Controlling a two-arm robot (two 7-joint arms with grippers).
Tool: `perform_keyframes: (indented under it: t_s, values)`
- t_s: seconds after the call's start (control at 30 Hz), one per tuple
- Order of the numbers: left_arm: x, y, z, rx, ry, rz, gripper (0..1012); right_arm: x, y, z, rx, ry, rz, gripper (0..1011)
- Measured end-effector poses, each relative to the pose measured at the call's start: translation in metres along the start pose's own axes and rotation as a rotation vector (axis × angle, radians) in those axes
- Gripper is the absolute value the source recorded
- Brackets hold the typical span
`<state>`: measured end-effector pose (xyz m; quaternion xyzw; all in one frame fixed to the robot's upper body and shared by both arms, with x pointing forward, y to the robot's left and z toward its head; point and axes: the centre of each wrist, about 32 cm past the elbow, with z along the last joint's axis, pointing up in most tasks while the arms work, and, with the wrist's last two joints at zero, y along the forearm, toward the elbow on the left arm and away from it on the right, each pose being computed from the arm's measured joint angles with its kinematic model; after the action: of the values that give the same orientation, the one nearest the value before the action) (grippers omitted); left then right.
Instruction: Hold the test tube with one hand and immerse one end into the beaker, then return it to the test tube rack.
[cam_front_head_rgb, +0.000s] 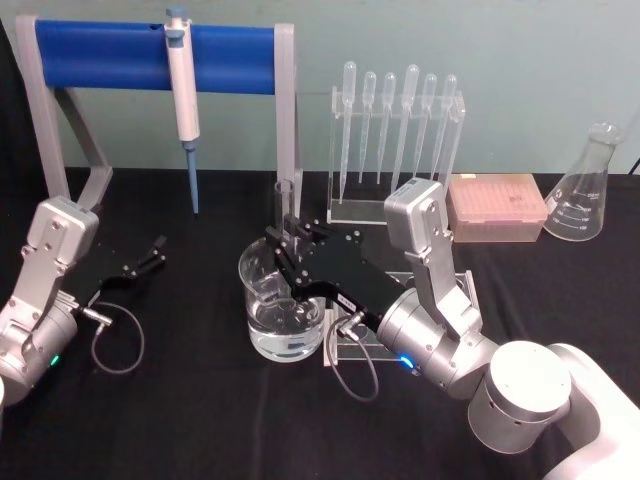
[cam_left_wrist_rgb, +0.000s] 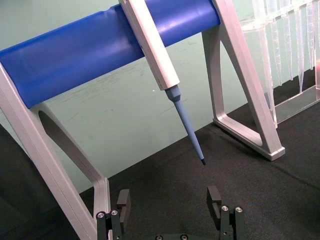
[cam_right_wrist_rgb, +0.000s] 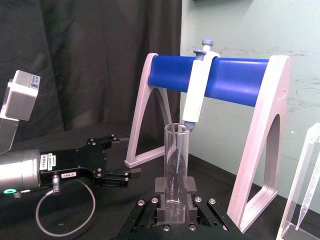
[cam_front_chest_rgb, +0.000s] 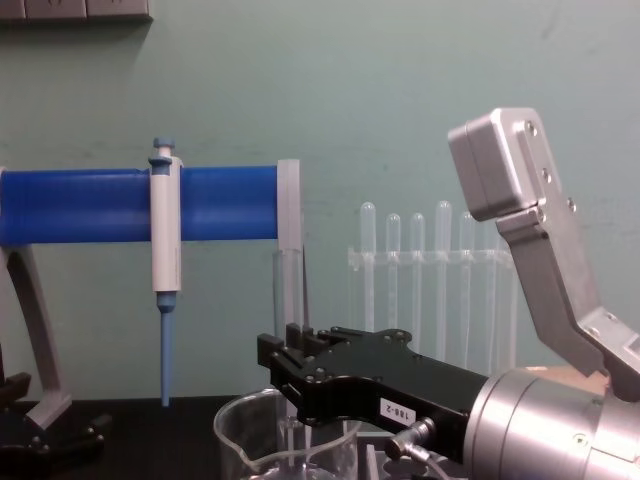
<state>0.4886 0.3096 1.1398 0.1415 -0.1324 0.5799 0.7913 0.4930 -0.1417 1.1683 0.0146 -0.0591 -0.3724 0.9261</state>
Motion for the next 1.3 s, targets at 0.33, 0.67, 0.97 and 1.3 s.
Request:
perform_keyframes:
  t_s: [0.33,0.67,0.97,1.3]
  values:
    - [0.0,0.0,0.0,0.0,0.0,0.0,1000,0.0,0.0,0.0,0.0,0.0,0.0,226]
    - [0.0,0.0,0.0,0.0,0.0,0.0,1000,0.0,0.0,0.0,0.0,0.0,0.0,226]
    - [0.0,0.0,0.0,0.0,0.0,0.0,1000,0.0,0.0,0.0,0.0,0.0,0.0,226]
    - [0.0,0.0,0.0,0.0,0.0,0.0,1000,0.0,0.0,0.0,0.0,0.0,0.0,226]
